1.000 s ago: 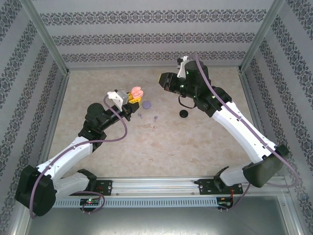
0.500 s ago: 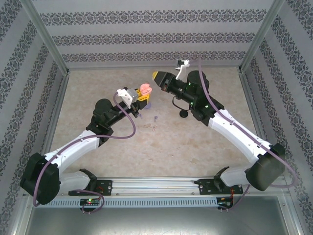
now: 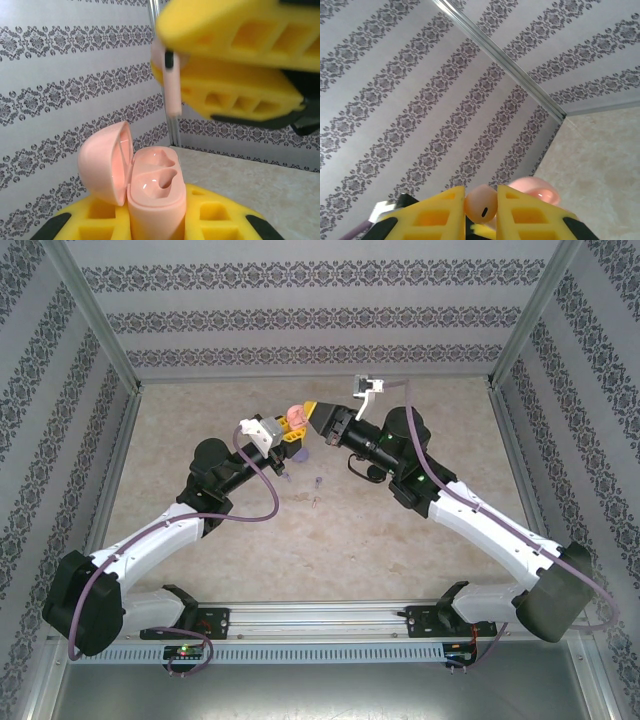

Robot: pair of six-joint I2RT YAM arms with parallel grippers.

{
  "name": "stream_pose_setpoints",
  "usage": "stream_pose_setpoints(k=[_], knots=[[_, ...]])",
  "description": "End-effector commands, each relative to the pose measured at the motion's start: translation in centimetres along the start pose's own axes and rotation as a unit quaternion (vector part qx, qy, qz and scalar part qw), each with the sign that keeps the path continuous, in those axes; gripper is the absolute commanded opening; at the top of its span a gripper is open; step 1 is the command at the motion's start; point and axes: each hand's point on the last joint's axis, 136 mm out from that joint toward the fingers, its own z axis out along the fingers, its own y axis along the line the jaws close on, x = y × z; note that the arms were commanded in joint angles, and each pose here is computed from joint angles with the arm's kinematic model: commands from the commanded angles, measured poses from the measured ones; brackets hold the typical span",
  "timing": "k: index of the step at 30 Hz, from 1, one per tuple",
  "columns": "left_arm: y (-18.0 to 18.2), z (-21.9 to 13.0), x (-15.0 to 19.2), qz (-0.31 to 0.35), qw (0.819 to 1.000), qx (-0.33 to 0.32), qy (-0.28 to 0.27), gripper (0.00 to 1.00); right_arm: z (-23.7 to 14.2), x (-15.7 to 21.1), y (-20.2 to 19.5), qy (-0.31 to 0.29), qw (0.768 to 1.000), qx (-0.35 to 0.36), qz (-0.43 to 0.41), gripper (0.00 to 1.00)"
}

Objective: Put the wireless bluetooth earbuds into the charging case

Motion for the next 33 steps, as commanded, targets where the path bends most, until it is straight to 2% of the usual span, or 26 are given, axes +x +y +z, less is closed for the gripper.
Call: stream_pose_setpoints(k=[1,20,33], knots=[[-0.4,0.4,-2.4,0.031,0.999,0.013,-0.030,0.00,-0.5,-0.4,1.4,-0.019,0.999,-0.021,-0.019,0.19],[-0.4,0.5,-2.8,0.037,0.999,0.017,-0.022,0.00,-0.2,1.7,-0.9,0.007,1.000,0.007,-0.002,0.18],[-0.1,0.3,-3.1,0.040,0.999,0.008,-0.021,0.00,-1.0,3.6,-3.4,0.027,0.998,0.052,-0.009,0.18]])
